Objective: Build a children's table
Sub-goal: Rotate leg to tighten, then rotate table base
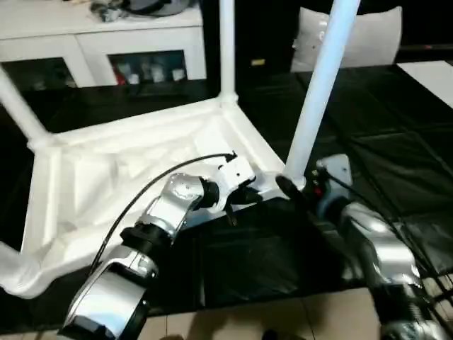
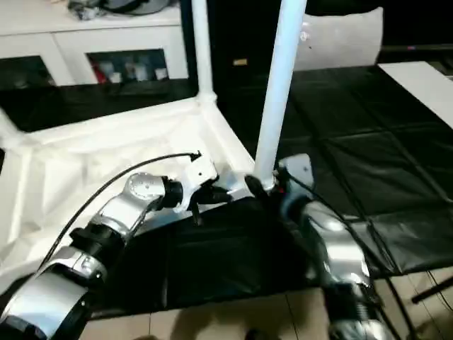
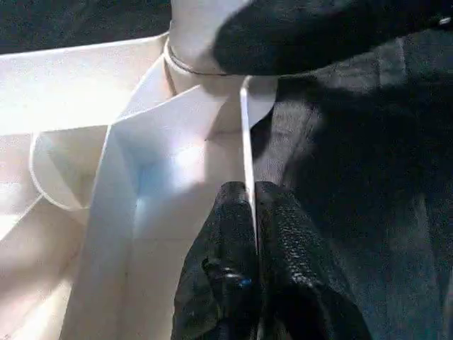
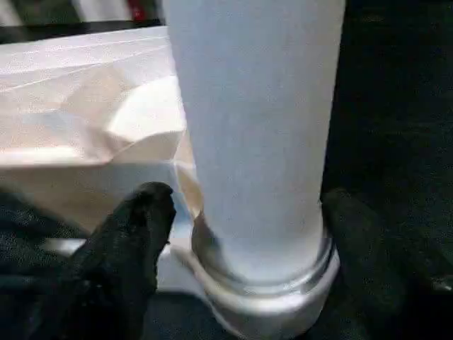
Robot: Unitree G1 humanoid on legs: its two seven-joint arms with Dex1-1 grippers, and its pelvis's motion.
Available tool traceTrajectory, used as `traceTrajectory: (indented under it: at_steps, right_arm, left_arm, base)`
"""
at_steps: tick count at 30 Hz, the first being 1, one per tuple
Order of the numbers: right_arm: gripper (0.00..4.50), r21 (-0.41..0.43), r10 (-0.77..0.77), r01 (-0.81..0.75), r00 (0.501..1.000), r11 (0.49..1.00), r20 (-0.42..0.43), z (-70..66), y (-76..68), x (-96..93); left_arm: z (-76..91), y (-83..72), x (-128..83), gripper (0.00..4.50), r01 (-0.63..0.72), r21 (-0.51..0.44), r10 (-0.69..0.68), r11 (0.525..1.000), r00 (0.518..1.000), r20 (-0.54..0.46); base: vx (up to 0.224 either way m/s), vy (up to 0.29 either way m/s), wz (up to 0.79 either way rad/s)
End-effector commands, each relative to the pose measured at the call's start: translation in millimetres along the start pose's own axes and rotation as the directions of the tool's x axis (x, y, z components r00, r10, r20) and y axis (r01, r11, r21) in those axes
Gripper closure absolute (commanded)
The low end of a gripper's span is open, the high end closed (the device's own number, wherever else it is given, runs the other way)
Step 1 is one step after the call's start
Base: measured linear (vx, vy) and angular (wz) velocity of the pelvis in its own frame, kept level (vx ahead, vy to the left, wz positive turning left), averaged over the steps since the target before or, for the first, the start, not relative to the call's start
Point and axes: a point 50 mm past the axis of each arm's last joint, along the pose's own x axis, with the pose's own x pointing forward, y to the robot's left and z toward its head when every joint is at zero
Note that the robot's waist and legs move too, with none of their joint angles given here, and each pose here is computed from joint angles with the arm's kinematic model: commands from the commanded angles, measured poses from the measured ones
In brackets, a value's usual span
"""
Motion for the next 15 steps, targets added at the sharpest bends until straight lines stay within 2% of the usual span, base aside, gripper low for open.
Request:
traceTrajectory:
  at_steps: [1, 2, 4, 6, 7, 9, 15]
  right_arm:
    - [0.33, -0.017, 0.099, -0.099, 0.995, 0.995, 0.006, 6.1, 7.7, -8.1]
    - [0.1, -0.028, 0.125, -0.125, 0.992, 0.992, 0.0, 7.7, 8.0, -13.8]
    - [0.02, -0.04, 0.174, -0.174, 0.985, 0.984, -0.006, 11.5, 9.6, -23.2]
    - [0.0, -0.053, 0.219, -0.22, 0.976, 0.974, -0.012, 14.8, 12.2, -30.1]
    - [0.0, -0.065, 0.236, -0.236, 0.972, 0.97, -0.017, 16.3, 13.2, -32.7]
    - [0.0, -0.086, 0.28, -0.283, 0.959, 0.955, -0.039, 19.5, 17.0, -39.5]
    - [0.0, -0.095, 0.346, -0.348, 0.938, 0.933, -0.033, 27.5, 26.8, -43.8]
  left_arm:
    - [24.6, 7.4, -6.4, 4.5, -0.021, 0.045, 0.014, 0.999, 0.99, 0.144]
    - [24.0, 6.1, -7.3, 4.23, -0.002, 0.033, -0.003, 0.999, 0.989, 0.15]
    - [23.4, 3.7, -9.7, 3.96, 0.025, 0.022, -0.028, 0.999, 0.986, 0.165]
    - [23.1, 1.6, -12.3, 3.93, 0.041, 0.019, -0.043, 0.999, 0.984, 0.174]
    - [22.3, 0.8, -13.9, 3.69, 0.048, 0.023, -0.052, 0.999, 0.984, 0.171]
    - [17.4, -0.1, -19.4, 3.69, 0.034, 0.033, -0.039, 0.999, 0.987, 0.153]
    - [5.0, -2.6, -36.4, 3.21, 0.036, 0.01, -0.036, 0.999, 0.993, 0.113]
  base:
    - [0.0, 0.0, 0.0]
    - [0.0, 0.0, 0.0]
    - [0.0, 0.0, 0.0]
    - [0.0, 0.0, 0.0]
    - [0.0, 0.0, 0.0]
    - [0.0, 0.0, 0.0]
    - [0.0, 0.0, 0.0]
